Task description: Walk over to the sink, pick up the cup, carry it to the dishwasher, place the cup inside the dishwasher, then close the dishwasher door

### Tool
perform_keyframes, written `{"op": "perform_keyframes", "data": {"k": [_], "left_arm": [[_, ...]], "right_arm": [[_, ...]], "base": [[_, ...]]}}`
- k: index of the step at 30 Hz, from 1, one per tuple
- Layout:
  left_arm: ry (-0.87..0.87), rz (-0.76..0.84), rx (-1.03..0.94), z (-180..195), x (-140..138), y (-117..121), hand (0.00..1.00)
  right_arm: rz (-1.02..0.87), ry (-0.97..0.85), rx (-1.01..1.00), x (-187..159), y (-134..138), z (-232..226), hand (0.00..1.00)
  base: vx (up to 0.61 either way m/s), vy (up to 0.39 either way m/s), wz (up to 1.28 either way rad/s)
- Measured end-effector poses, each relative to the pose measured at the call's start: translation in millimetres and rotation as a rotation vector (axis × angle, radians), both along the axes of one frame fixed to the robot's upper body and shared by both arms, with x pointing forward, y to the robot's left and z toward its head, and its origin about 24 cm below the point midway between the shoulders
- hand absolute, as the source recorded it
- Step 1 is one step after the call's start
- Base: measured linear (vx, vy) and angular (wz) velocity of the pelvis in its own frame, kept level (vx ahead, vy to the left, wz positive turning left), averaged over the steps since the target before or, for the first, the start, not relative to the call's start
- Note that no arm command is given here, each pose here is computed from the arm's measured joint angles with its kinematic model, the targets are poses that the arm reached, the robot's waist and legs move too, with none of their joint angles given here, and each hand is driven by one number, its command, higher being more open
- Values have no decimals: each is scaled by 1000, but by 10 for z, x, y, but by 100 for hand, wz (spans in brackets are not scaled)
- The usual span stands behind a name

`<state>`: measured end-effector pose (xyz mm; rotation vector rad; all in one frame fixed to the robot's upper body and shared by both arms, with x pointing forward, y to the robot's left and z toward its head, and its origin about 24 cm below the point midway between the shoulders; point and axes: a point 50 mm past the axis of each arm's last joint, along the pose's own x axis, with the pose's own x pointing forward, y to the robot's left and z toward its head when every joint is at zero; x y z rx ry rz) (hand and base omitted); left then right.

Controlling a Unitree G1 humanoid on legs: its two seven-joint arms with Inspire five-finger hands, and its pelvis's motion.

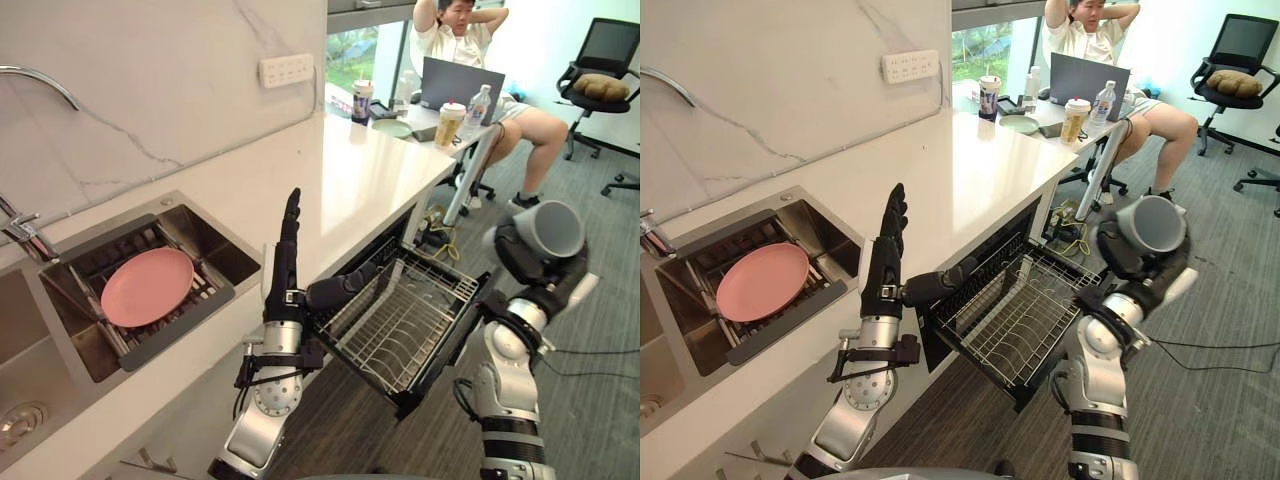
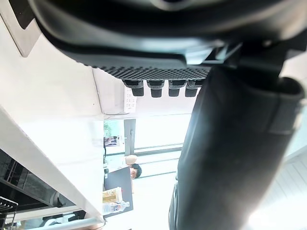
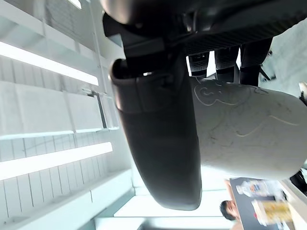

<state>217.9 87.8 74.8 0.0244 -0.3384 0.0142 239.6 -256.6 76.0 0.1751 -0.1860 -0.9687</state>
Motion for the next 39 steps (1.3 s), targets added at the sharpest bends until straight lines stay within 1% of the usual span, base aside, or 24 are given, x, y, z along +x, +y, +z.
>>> {"op": "perform_keyframes", "data": {"k": [1,4,7,10,12,13,15,20,22,23,24,25,26,27,28,30,31,33,35,37,39], "left_arm": [[21,-26,-29,-22,-20,25,100],[78,-123,-87,-101,-95,47,100],[125,-215,-105,-188,-175,39,100],[171,-319,-90,-299,-247,23,100],[269,-347,-140,-512,-277,58,100],[300,-344,-156,-575,-288,83,100],[420,-318,-185,-821,-368,174,100],[722,-256,-90,-1426,-693,409,100],[921,-208,3,-1752,-926,546,100],[972,-195,27,-1830,-996,581,100],[1078,-158,75,-1974,-1149,662,100],[1105,-138,100,-2001,-1188,735,100],[1147,-53,86,-2057,-1241,858,100],[1161,42,89,-2092,-1234,955,100],[1174,84,97,-2110,-1244,1012,100],[1242,186,138,-2169,-1381,1239,100],[1271,192,155,-2191,-1433,1273,100],[1388,242,189,-2267,-1679,1355,100],[1411,299,163,-2276,-1716,1385,100],[1431,326,164,-2278,-1735,1417,100],[1453,337,172,-2282,-1746,1444,100]], "right_arm": [[-36,1,-32,-83,-105,7,0],[-21,34,-87,-213,-226,-24,0],[76,83,-109,-259,-223,-120,0],[186,193,-98,-288,-220,-372,0],[244,295,-60,-318,-238,-607,0],[254,314,-52,-324,-240,-647,0],[269,368,-37,-354,-270,-766,0],[291,468,-34,-396,-386,-925,0],[320,527,-24,-392,-425,-1014,0],[331,549,-21,-399,-431,-1047,0],[356,592,-8,-410,-429,-1118,0],[367,608,0,-411,-423,-1147,0],[392,631,22,-400,-412,-1200,0],[418,661,38,-386,-405,-1254,0],[429,671,34,-377,-396,-1268,0],[471,689,27,-333,-414,-1276,0],[480,695,21,-325,-420,-1276,0],[510,733,3,-317,-436,-1302,0],[511,765,2,-347,-459,-1343,0],[531,787,-12,-268,-450,-1346,0],[555,764,-28,-94,-398,-1278,0]], "base": [[-48,1,-2],[-14,-1,0],[-1,-1,3],[16,-10,13],[22,-2,22],[18,4,14],[10,8,17],[-4,18,11],[-16,13,13],[-21,11,17],[-14,6,14],[-19,4,16],[-21,-1,16],[-25,-1,16],[-36,5,15],[-41,9,9],[-32,8,10],[-10,6,21],[3,-7,34],[-35,-17,29],[-52,-17,24]]}}
